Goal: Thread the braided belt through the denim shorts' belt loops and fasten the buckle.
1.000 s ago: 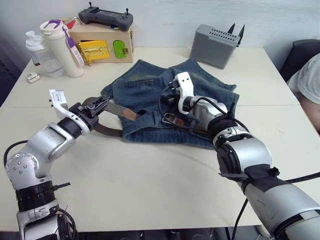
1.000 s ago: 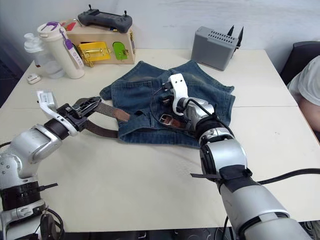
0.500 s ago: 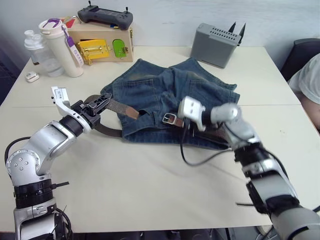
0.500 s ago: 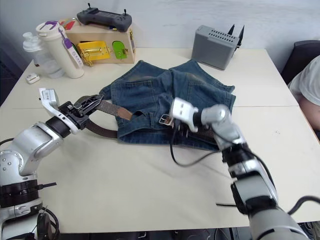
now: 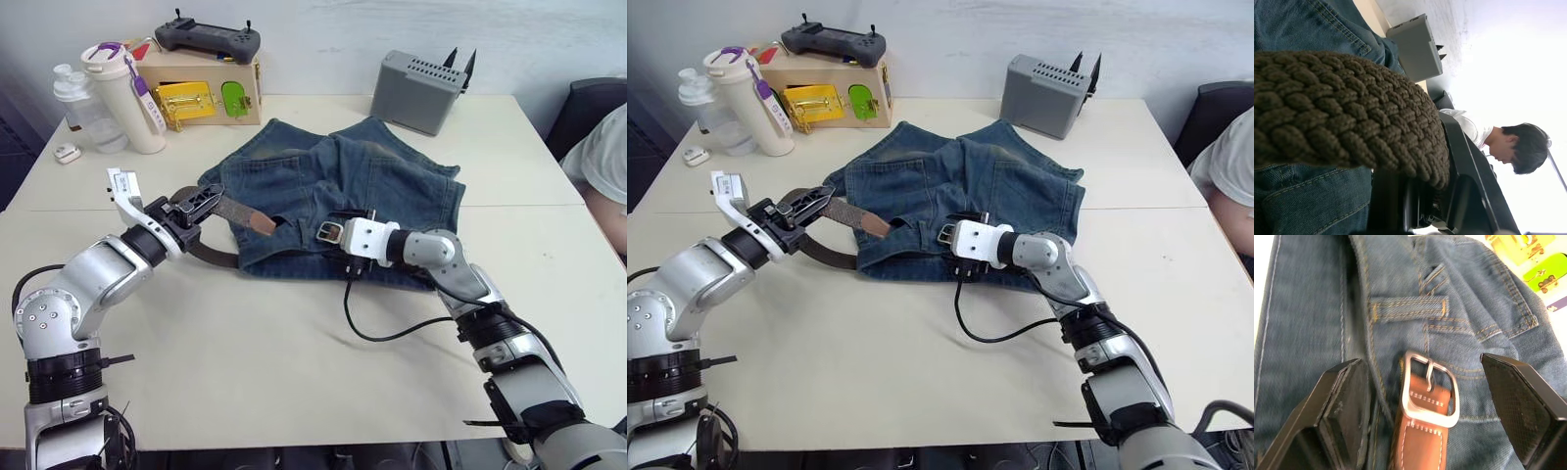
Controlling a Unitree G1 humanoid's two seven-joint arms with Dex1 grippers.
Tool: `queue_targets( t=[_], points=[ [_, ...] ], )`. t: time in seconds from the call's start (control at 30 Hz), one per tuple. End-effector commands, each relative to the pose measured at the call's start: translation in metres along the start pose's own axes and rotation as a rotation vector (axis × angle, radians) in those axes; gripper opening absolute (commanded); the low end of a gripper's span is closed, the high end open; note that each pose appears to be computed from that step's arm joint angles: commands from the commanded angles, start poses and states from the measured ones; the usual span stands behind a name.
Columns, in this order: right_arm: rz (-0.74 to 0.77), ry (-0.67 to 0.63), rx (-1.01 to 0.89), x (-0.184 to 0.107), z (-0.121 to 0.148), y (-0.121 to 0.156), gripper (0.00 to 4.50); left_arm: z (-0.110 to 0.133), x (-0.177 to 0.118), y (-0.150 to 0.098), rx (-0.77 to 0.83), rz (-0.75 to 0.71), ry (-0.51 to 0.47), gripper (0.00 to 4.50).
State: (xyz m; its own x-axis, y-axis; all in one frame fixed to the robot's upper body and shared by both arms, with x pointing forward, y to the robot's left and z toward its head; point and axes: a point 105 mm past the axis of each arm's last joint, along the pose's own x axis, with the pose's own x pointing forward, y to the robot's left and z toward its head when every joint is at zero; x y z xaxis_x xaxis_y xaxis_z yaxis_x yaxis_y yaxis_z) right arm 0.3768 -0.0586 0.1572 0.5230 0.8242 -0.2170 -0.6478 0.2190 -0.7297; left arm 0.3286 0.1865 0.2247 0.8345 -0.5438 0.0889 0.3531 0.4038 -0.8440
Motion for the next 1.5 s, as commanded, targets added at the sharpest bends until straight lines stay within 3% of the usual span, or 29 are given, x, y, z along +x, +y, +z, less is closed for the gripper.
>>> queue_targets(
  t=[0.03, 0.2, 0.57, 0.9, 1.07, 1.27, 1.47, 1.5],
  points=[
    [-0.025, -0.005, -0.082, -0.003, 0.009, -0.011, 3.91, 0.005, 0.000, -0.012, 0.017, -0.047, -0.007, 0.00],
    [-0.007, 0.093, -0.186, 0.004, -0.012, -0.001, 3.91, 0.006, -0.001, -0.013, 0.015, -0.047, -0.014, 0.00],
    [-0.045, 0.144, -0.376, 0.012, -0.022, -0.004, 3.91, 0.006, 0.000, -0.014, 0.008, -0.049, -0.015, 0.00],
    [0.202, 0.128, -0.301, -0.003, -0.016, 0.012, 3.91, 0.005, 0.000, -0.011, 0.002, -0.047, -0.014, 0.00],
    [0.197, 0.300, -0.348, 0.003, -0.043, 0.002, 3.91, 0.001, 0.003, -0.011, -0.004, -0.057, -0.010, 0.00],
    [0.139, 0.294, -0.360, 0.006, -0.037, -0.005, 3.91, 0.002, -0.001, -0.009, -0.002, -0.050, -0.021, 0.00],
    [0.117, 0.233, -0.293, -0.003, -0.018, -0.007, 1.46, 0.001, 0.000, -0.008, -0.003, -0.047, -0.019, 0.00],
    [0.117, 0.220, -0.272, -0.005, -0.014, -0.007, 0.82, 0.001, 0.000, -0.007, -0.003, -0.047, -0.018, 0.00]
  ],
)
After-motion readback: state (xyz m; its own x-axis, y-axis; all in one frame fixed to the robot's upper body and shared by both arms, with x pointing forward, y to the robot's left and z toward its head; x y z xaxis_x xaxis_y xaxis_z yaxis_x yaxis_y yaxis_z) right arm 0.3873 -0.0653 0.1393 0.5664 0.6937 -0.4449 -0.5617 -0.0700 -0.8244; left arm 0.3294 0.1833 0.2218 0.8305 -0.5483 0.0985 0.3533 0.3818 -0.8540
